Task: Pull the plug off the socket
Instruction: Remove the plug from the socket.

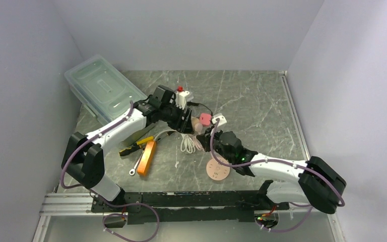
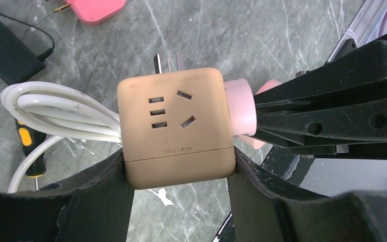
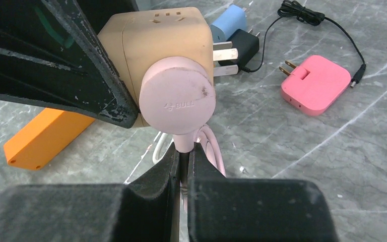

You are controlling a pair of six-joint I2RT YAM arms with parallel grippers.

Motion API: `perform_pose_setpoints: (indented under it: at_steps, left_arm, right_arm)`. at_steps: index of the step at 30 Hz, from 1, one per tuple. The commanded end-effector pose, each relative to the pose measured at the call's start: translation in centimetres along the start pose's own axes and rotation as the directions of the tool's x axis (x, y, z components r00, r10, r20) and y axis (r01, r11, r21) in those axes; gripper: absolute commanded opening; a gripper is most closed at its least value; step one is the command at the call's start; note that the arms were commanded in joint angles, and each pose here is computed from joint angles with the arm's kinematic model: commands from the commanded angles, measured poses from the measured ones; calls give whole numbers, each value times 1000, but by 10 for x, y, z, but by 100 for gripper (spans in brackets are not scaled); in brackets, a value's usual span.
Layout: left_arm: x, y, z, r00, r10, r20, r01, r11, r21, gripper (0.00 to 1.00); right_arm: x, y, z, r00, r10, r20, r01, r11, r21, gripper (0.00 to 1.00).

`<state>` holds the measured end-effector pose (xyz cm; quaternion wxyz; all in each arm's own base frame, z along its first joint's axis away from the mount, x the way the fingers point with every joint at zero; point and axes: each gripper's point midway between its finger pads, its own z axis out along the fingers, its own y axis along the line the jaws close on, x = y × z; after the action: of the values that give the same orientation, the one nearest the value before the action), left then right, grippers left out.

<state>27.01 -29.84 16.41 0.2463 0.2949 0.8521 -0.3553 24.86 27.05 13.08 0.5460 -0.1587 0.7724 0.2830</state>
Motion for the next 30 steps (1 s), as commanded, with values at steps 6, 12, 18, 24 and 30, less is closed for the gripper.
perform_pose_setpoints:
  at_steps: [6,12,18,24,30]
  left_arm:
    - [-47,-33,-39,976,83,200,-106,989,105,0]
    - [-39,5,-33,984,129,125,-113,985,-129,0]
    - [-24,46,-31,989,148,7,-135,916,-378,0]
    - [-21,59,-32,991,133,-20,-128,886,-445,0]
    - [-16,69,-33,990,131,-55,-141,855,-499,0]
  right_arm:
    - [0,-6,19,999,28,-21,-26,998,60,0]
    - [-13,-5,10,999,24,33,-26,999,41,0]
    - [-30,0,-9,992,24,125,-23,1000,-9,0]
    - [-38,-4,-18,986,19,164,-19,1000,1,0]
    - [-39,0,-19,985,23,169,-20,1000,-20,0]
